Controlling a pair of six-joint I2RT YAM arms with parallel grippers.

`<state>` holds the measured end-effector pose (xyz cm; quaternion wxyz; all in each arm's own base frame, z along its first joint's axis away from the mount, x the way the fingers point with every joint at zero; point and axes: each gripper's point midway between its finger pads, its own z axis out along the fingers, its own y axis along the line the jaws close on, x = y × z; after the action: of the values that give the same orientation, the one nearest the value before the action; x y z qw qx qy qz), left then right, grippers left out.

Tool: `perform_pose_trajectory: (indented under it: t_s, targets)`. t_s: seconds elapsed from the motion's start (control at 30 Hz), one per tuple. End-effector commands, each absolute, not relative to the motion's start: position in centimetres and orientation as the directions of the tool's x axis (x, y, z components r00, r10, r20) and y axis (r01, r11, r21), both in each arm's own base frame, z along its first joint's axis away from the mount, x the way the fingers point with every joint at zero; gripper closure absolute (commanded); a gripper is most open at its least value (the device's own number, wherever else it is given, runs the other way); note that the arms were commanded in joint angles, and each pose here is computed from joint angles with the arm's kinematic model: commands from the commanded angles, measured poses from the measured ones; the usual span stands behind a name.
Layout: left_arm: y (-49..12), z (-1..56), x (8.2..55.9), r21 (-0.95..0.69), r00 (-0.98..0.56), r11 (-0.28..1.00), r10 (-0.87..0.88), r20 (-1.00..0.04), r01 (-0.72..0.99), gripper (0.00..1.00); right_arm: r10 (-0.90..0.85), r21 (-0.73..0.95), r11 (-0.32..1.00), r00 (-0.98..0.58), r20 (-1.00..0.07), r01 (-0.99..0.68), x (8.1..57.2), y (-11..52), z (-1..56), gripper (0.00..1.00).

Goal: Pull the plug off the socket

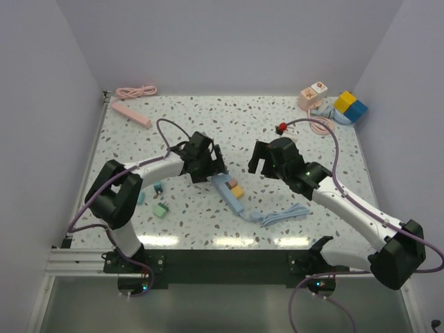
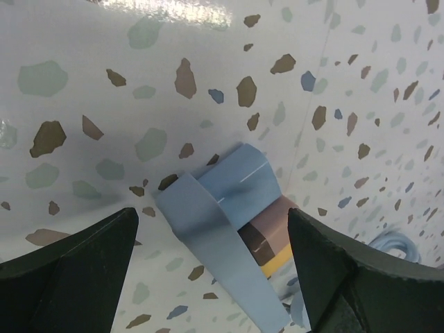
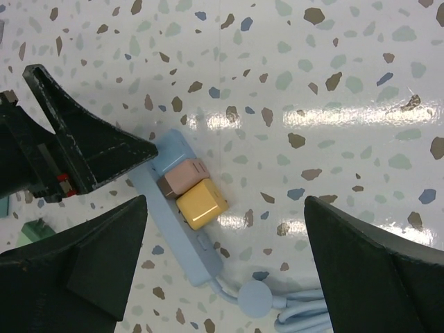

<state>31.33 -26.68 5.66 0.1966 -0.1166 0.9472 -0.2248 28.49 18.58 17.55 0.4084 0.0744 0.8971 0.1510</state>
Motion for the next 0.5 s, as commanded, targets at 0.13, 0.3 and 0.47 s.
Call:
perform_pose_trajectory:
  t_s: [0.13,0.3,0.47]
  targets:
    - [-27.9,4.4,31.7,-0.471,-0.889,0.858,-0.364,-0.279,-0.204,0.14,0.287,0.328,0.943,-0.650,-0.703,0.062,27.5,17.3,17.2,0.02]
    - [-29.1,3.7,30.7,-0.490,-0.899,0.851,-0.349,-0.263,-0.187,0.29,0.285,0.324,0.944,-0.667,-0.688,0.068,27.2,17.3,16.3,0.02]
    - [-29.3,3.7,30.1,-0.512,-0.904,0.841,-0.343,-0.254,-0.175,0.67,0.286,0.330,0.942,-0.672,-0.683,0.065,27.0,17.3,16.1,0.03]
